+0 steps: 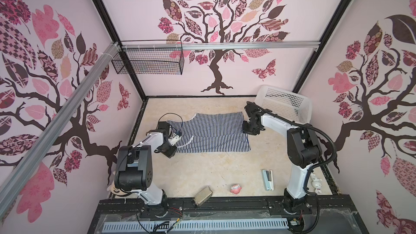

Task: Fold and stack tank tops
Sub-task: Smooth out the tank top at the center of the table, then rotate the tank top at the center of the table.

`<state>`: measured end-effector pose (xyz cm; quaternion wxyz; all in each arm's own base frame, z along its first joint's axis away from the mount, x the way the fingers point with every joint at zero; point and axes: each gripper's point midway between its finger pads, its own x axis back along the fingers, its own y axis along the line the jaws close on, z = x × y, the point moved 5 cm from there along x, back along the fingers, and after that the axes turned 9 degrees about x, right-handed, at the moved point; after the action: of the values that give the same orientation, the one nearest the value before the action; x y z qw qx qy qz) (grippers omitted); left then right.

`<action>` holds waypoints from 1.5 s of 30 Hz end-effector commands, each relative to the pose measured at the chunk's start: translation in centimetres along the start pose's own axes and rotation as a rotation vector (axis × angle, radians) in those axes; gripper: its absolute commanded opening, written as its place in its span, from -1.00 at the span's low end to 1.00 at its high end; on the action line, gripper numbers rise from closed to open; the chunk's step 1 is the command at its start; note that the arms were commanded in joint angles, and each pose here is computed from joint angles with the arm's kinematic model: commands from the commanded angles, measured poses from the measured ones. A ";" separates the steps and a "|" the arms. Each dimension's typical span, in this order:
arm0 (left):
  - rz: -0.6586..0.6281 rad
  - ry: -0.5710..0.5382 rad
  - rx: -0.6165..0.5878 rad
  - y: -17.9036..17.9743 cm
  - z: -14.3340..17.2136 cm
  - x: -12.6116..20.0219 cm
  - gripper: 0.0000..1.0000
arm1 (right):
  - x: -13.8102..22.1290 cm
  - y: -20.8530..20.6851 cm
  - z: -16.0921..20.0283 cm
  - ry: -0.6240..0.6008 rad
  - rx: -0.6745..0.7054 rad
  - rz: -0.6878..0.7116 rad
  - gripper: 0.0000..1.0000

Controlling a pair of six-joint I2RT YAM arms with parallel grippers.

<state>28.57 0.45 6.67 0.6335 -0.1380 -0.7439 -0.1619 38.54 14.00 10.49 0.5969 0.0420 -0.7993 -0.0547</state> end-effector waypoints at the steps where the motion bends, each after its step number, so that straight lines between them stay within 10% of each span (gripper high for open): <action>1: -0.048 -0.011 0.032 0.9 -0.5 -0.2 -0.09 | 4.1 0.5 1.0 -0.057 0.012 -0.018 -0.16; 8: -0.051 -0.034 0.058 1.2 -1.1 0.2 -0.08 | 3.8 5.3 6.0 0.000 0.116 -0.142 -0.35; 29: -0.067 -0.001 0.069 1.1 -0.2 -1.1 -0.09 | -0.9 0.2 16.0 0.183 0.048 -0.076 -0.47; 45: -0.042 -0.188 0.094 0.5 -1.3 6.6 -0.05 | 4.7 1.6 13.5 0.074 0.058 -0.145 -0.19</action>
<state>28.11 1.00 10.71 0.5905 -0.0969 -0.7868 -0.1514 23.87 15.42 10.56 0.6205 0.1242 -0.7709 -0.0727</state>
